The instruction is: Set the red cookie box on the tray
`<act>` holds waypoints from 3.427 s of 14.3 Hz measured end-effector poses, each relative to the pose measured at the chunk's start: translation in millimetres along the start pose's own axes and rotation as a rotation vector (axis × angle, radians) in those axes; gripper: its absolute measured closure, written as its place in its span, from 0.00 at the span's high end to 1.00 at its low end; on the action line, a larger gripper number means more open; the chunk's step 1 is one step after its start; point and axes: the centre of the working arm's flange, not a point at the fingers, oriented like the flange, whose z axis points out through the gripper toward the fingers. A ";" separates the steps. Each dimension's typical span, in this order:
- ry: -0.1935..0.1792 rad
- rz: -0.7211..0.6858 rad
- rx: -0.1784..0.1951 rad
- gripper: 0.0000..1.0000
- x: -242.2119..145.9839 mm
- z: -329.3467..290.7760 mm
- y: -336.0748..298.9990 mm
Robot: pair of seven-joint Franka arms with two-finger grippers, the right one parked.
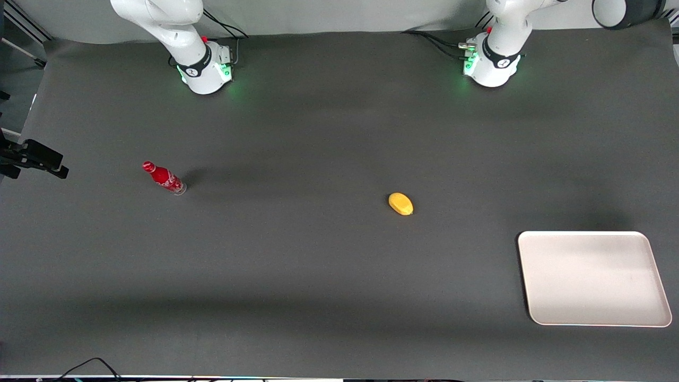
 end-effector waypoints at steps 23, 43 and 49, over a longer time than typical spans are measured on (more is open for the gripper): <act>0.201 0.050 0.016 0.28 96.6 196.6 30.7; -0.035 -0.077 -0.229 1.00 -96.7 -216.3 106.9; -0.091 -0.059 -0.225 1.00 -144.8 -221.3 251.9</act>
